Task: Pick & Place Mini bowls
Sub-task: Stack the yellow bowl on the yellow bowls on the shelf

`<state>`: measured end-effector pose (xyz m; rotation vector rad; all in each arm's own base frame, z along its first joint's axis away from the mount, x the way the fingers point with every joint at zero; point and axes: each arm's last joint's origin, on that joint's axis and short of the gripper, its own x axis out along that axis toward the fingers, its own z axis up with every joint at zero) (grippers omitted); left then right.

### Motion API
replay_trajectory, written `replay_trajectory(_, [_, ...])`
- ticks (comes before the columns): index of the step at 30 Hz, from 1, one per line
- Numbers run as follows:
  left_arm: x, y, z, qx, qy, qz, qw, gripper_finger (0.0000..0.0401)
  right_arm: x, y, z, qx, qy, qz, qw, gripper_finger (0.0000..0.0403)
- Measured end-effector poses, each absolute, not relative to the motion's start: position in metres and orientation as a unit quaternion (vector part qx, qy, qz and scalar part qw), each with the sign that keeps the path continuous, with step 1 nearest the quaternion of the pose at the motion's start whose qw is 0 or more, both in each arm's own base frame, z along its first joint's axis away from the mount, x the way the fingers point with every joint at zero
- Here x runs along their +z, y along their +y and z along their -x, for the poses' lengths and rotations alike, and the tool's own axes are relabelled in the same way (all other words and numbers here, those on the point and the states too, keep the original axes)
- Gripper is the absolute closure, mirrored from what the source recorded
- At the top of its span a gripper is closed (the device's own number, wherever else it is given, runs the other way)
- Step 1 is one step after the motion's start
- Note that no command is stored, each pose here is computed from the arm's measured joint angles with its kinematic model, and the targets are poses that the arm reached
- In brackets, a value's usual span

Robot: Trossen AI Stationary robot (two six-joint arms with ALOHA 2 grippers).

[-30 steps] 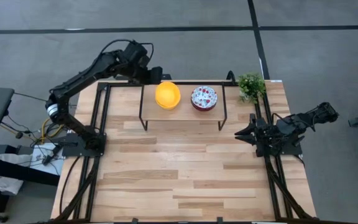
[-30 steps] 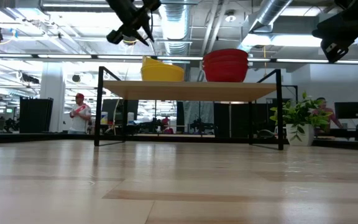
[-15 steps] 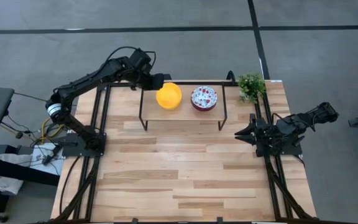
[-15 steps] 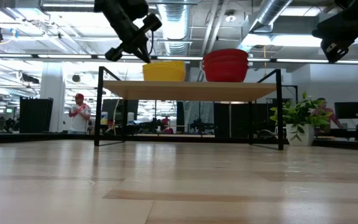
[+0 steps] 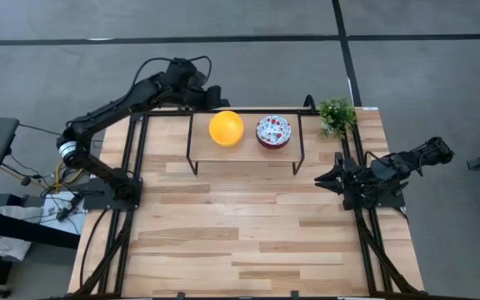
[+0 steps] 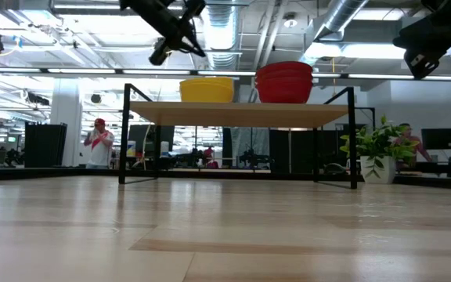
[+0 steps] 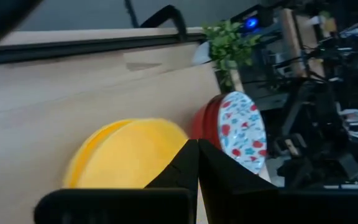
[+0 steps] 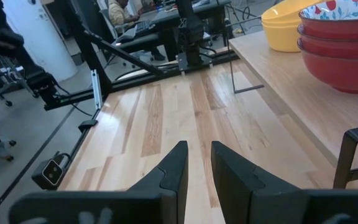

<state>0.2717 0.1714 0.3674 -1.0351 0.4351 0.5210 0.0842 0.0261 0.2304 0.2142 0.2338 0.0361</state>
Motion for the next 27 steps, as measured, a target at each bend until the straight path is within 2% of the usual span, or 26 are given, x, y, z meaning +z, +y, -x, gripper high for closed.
replay_trajectory(4, [0.359,0.176,-0.293,0.223,0.187,0.480,0.828,0.0395,0.230,0.026,-0.084,0.017,0.116,-0.113,0.987,0.0342])
replay_trajectory(11, [0.328,0.192,-0.324,0.214,0.190,0.492,0.822,0.0395,0.230,0.026,-0.084,0.016,0.117,-0.121,0.986,0.0342])
replay_trajectory(27, [0.303,0.192,-0.336,0.226,0.229,0.507,0.800,0.0396,0.230,0.026,-0.084,0.016,0.121,-0.119,0.985,0.0342])
